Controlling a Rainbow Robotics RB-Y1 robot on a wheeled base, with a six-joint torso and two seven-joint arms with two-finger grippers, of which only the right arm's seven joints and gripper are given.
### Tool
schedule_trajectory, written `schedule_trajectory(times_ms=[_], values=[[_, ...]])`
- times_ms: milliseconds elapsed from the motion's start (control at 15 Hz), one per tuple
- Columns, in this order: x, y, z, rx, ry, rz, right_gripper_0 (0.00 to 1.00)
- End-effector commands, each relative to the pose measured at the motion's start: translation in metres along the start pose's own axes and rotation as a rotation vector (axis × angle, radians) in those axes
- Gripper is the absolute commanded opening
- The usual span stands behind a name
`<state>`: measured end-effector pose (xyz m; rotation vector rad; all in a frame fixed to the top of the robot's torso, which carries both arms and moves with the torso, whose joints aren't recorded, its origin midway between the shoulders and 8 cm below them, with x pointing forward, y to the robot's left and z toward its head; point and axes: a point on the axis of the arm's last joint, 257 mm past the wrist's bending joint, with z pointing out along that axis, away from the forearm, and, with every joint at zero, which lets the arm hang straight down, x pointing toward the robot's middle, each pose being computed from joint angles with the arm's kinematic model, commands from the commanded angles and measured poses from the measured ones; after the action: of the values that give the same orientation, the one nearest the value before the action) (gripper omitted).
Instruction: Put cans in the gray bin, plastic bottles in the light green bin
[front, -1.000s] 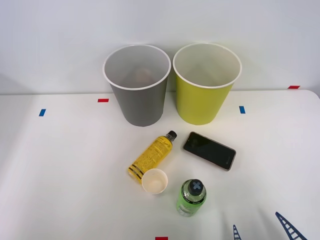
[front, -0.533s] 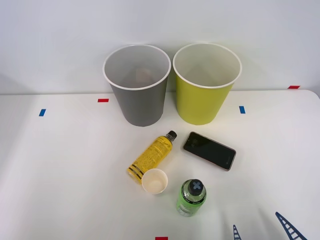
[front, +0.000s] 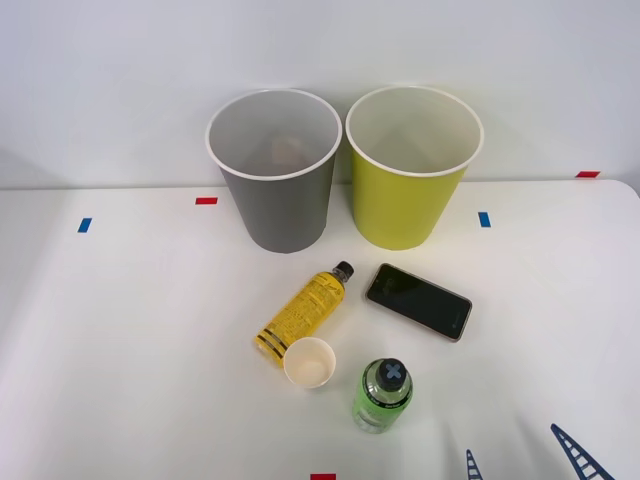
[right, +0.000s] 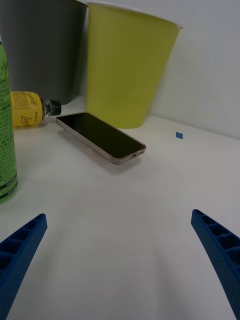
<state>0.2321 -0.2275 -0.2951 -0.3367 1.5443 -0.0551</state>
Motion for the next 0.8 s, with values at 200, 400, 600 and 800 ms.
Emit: schedule_trajectory(times_ms=[200,400,600,800], values=[[0.0,0.0,0.0,0.0,0.0,0.0,1.0],[0.0,0.0,0.0,0.0,0.0,0.0,1.0],[0.0,0.0,0.0,0.0,0.0,0.0,1.0],[0.0,0.0,0.0,0.0,0.0,0.0,1.0]])
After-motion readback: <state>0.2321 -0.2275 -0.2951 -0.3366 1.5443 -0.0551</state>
